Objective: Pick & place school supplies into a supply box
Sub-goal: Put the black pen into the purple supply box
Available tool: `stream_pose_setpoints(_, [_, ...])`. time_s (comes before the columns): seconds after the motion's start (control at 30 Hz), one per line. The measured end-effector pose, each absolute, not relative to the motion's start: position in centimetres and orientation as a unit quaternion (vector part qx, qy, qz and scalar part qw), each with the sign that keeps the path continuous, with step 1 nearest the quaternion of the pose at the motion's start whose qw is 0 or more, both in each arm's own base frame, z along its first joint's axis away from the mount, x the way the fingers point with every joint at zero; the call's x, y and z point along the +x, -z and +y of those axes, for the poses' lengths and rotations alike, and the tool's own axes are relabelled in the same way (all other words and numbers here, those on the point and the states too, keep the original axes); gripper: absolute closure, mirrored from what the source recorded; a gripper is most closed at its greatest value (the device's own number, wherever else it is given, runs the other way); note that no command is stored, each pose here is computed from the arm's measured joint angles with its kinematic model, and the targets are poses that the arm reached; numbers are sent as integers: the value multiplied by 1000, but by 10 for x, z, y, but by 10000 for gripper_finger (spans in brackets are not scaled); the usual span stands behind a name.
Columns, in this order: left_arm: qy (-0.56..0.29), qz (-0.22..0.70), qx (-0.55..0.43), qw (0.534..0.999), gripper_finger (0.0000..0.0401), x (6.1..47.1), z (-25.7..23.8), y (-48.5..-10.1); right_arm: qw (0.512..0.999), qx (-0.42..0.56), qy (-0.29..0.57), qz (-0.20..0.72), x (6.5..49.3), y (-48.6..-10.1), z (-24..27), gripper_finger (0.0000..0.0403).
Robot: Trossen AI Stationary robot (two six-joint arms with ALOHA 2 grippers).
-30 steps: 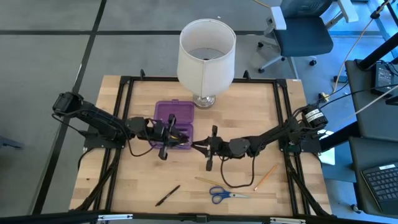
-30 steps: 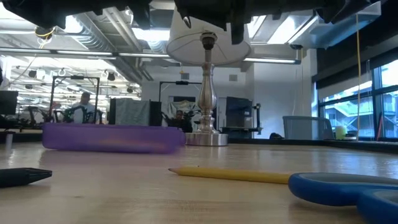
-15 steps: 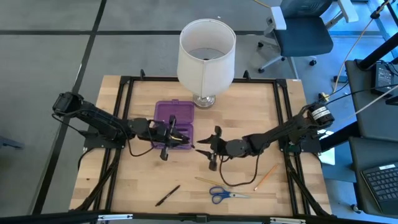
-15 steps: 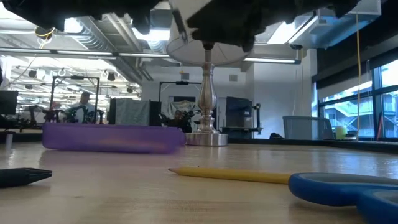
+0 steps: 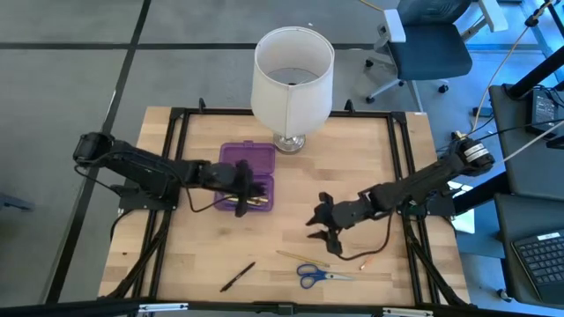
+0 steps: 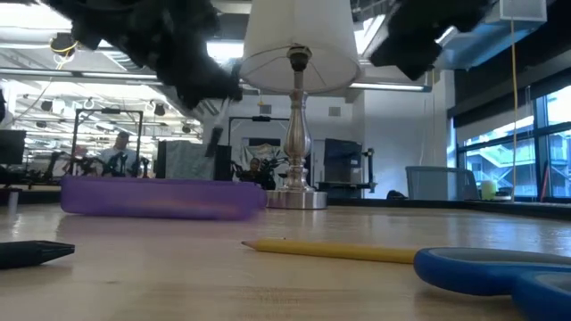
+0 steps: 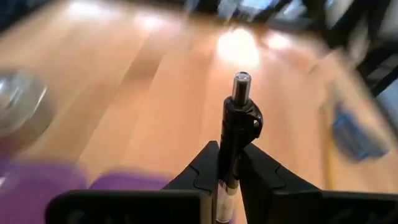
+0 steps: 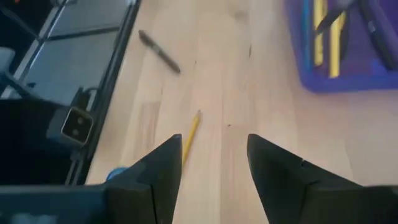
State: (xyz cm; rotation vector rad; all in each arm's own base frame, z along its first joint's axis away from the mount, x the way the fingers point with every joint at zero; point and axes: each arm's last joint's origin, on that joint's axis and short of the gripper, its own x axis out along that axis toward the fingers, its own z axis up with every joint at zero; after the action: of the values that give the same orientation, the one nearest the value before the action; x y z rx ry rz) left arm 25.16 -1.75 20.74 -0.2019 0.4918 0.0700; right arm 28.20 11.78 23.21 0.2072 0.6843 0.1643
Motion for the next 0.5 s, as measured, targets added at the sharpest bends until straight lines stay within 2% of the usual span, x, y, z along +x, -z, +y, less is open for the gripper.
stream_pose_setpoints(0.17, [-64, 353, -92, 929, 368, 252, -9, -223, 924, 95, -84, 360, 276, -228, 124, 218])
stream_pose_setpoints(0.27, [-75, 412, -88, 904, 369, 248, -6, -229, 908, 126, -67, 393, 271, -224, 124, 218])
stream_pose_setpoints(0.5, [-72, 471, -90, 874, 368, 250, -1, -220, 869, 176, -51, 460, 262, -216, 122, 218])
